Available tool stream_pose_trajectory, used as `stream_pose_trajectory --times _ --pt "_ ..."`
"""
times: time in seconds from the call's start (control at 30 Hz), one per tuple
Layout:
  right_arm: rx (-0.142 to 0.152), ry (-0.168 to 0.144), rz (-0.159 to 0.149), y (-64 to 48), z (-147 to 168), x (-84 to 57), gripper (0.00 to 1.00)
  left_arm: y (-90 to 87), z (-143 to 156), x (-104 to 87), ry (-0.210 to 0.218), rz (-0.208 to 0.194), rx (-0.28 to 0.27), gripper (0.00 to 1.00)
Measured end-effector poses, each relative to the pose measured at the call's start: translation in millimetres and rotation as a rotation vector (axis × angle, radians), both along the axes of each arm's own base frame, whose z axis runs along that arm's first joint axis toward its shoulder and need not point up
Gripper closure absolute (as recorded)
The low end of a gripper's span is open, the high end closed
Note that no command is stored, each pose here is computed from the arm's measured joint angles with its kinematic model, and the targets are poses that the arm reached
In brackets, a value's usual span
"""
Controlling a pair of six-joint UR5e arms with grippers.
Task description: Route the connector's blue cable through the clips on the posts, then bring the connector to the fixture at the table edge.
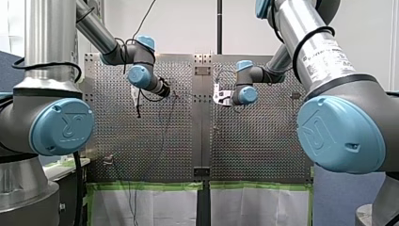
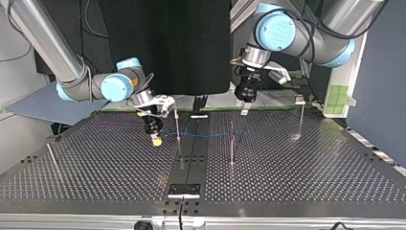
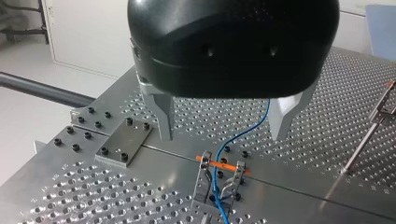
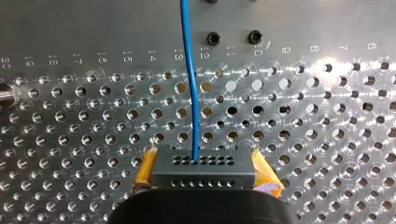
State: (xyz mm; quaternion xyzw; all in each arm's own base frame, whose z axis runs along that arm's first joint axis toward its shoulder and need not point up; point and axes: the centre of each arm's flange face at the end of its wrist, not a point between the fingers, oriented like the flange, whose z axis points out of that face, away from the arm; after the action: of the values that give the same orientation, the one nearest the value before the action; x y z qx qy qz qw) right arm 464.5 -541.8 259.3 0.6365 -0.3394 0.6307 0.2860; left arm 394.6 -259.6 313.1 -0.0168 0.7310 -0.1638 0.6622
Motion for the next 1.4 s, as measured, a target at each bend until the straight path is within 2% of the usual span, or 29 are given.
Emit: stream_pose_trajectory --times 0.23,0.4,0.53,0.7,0.93,1.1,1.4 --pt "0.004 0.002 0.002 1.1 -0.4 0.7 1.00 -0.1 0.1 0.0 0.000 0.000 -0.002 0.00" --pt "0.005 0.002 0.001 0.8 -0.5 0.2 1.00 -0.1 -0.5 -0.7 0.011 -0.002 -0.023 0.00" --pt "0.017 0.010 -0.011 -1.3 -1.9 -4.7 1.00 -0.9 0.2 -0.7 0.014 -0.007 -0.053 0.00" --pt "0.026 0.019 -0.028 -3.2 -3.0 -9.2 1.00 -3.3 2.9 1.3 0.000 0.005 -0.081 0.00" --pt "0.022 0.027 -0.060 -6.6 -3.1 -13.8 1.00 -19.3 0.3 8.1 0.009 0.022 -0.025 0.00" --pt "0.018 0.025 -0.065 -8.3 -2.8 -15.3 1.00 -36.4 -2.9 11.4 0.017 0.021 0.025 0.00" --pt "0.017 0.025 -0.068 -9.5 -2.6 -16.4 1.00 -73.4 -7.9 17.5 0.006 0.016 0.094 0.00"
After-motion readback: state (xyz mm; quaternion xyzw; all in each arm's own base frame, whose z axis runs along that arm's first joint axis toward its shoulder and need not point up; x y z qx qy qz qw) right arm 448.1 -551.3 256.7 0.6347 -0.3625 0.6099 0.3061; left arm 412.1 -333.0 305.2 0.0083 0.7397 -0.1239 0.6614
